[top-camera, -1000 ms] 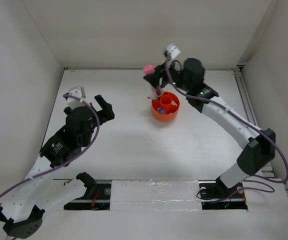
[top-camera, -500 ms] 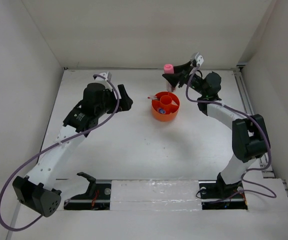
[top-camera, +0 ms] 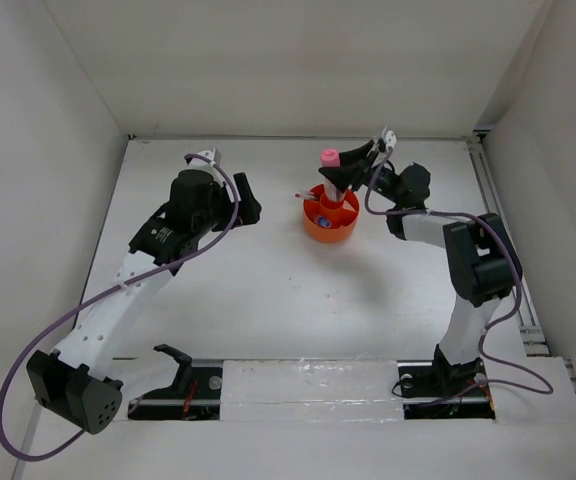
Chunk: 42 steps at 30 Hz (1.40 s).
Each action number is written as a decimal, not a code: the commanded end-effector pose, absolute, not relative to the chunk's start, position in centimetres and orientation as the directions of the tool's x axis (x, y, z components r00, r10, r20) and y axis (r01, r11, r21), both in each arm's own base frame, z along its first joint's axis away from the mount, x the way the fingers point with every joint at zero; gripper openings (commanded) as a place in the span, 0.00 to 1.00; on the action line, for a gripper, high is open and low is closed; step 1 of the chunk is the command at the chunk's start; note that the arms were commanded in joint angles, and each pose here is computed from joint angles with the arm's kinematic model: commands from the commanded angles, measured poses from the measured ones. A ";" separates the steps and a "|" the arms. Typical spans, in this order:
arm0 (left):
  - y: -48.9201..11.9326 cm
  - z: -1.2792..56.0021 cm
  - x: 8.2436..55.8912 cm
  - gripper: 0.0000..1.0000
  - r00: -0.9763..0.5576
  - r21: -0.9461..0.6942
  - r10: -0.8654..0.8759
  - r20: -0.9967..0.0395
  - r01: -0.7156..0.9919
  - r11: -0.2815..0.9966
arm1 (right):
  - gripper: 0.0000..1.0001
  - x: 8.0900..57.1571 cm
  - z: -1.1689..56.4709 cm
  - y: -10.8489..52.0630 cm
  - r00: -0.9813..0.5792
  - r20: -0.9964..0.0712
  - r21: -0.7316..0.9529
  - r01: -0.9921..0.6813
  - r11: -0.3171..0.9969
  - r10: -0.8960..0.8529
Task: Sort the stationery into containers
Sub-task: Place the stationery in the storage box.
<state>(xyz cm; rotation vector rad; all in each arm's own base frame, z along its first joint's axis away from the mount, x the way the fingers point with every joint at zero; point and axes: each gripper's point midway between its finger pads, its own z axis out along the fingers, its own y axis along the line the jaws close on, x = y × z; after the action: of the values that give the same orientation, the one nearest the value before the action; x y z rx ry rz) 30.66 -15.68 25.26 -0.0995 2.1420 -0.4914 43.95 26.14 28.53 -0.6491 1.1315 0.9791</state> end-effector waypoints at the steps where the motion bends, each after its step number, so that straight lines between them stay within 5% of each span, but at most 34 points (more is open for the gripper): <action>1: -15.5 25.8 30.4 0.99 -0.563 -0.388 -0.258 -0.785 0.121 0.914 | 0.00 41.6 32.3 26.3 0.299 -0.870 -0.129 -0.905 0.405 0.393; 31: -17.1 25.2 30.0 0.99 -0.602 -0.412 -0.223 -0.766 0.196 0.890 | 0.00 43.2 28.0 26.4 0.235 -0.891 -0.097 -0.935 0.342 0.389; 36: -17.4 25.2 29.8 0.99 -0.609 -0.420 -0.219 -0.762 0.208 0.883 | 0.32 42.9 27.7 26.4 0.227 -0.887 -0.095 -0.942 0.322 0.403; 42: -17.4 25.2 29.8 0.99 -0.607 -0.413 -0.211 -0.766 0.214 0.885 | 0.54 42.3 27.9 25.9 0.226 -0.878 -0.092 -0.944 0.316 0.422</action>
<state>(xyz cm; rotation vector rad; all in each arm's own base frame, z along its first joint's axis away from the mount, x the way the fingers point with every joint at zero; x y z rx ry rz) 29.66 -17.02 24.97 -0.0279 2.1653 -0.5794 45.54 26.55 19.71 -0.5809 1.3488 1.1780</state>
